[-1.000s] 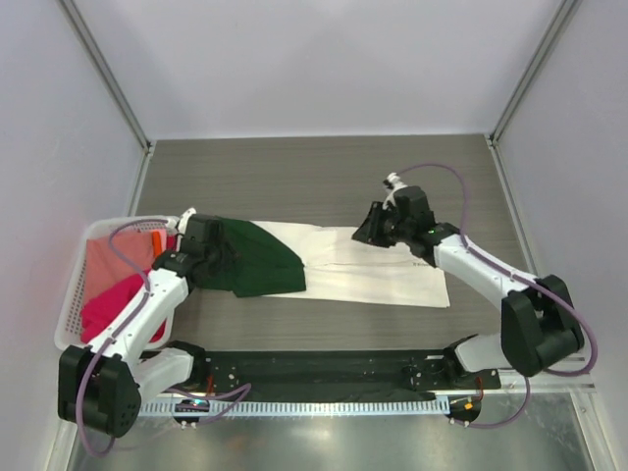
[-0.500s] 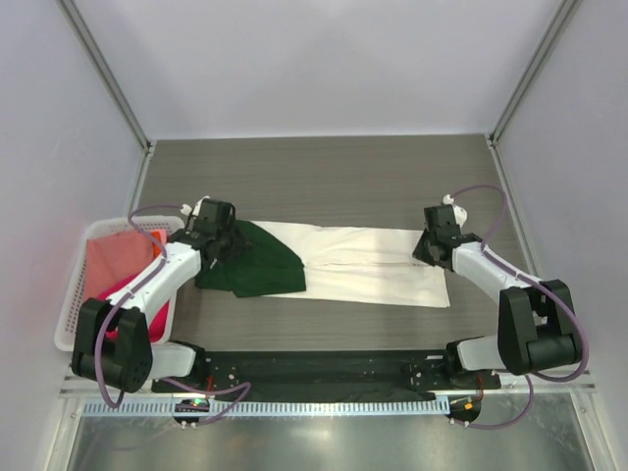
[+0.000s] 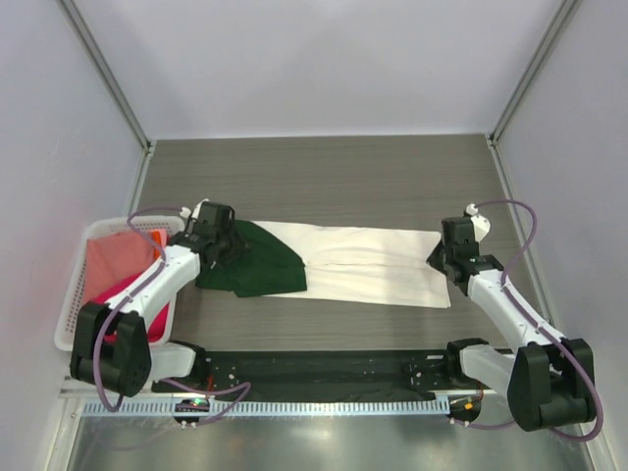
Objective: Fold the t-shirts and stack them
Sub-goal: Fold the tshirt
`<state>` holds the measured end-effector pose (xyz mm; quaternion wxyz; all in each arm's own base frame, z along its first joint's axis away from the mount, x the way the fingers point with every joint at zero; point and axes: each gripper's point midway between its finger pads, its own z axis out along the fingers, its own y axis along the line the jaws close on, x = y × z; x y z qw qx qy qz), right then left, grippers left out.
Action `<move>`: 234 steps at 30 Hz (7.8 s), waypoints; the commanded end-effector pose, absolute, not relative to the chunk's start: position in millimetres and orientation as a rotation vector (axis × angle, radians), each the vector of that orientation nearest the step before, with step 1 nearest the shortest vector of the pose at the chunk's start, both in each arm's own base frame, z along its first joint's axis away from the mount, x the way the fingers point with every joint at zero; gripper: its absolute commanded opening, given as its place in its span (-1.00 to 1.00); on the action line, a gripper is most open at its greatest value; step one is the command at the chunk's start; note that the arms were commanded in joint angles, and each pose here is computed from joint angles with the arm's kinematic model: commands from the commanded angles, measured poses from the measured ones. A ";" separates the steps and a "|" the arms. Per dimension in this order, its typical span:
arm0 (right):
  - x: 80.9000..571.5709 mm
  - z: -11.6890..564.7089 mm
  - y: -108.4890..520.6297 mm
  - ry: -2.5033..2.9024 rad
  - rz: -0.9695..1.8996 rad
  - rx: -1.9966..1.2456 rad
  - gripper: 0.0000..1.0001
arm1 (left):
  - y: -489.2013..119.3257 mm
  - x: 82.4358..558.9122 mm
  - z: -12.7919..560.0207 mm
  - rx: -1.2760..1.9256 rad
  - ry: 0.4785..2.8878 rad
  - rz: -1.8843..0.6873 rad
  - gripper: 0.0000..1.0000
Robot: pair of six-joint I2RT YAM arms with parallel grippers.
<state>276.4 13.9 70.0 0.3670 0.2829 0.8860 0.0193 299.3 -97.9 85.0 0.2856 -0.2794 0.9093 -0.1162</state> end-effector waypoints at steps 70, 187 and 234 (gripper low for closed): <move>359.1 141.6 269.6 2.407 0.885 -0.050 0.18 | -197.0 649.6 85.6 -0.587 2.206 -0.951 0.50; 128.2 60.1 226.8 2.712 0.858 0.149 -0.98 | -204.3 101.1 37.8 -0.473 2.714 -1.088 -1.00; 519.3 135.6 226.4 2.425 0.716 0.181 0.38 | -197.6 487.3 116.6 -0.646 2.347 -1.105 0.11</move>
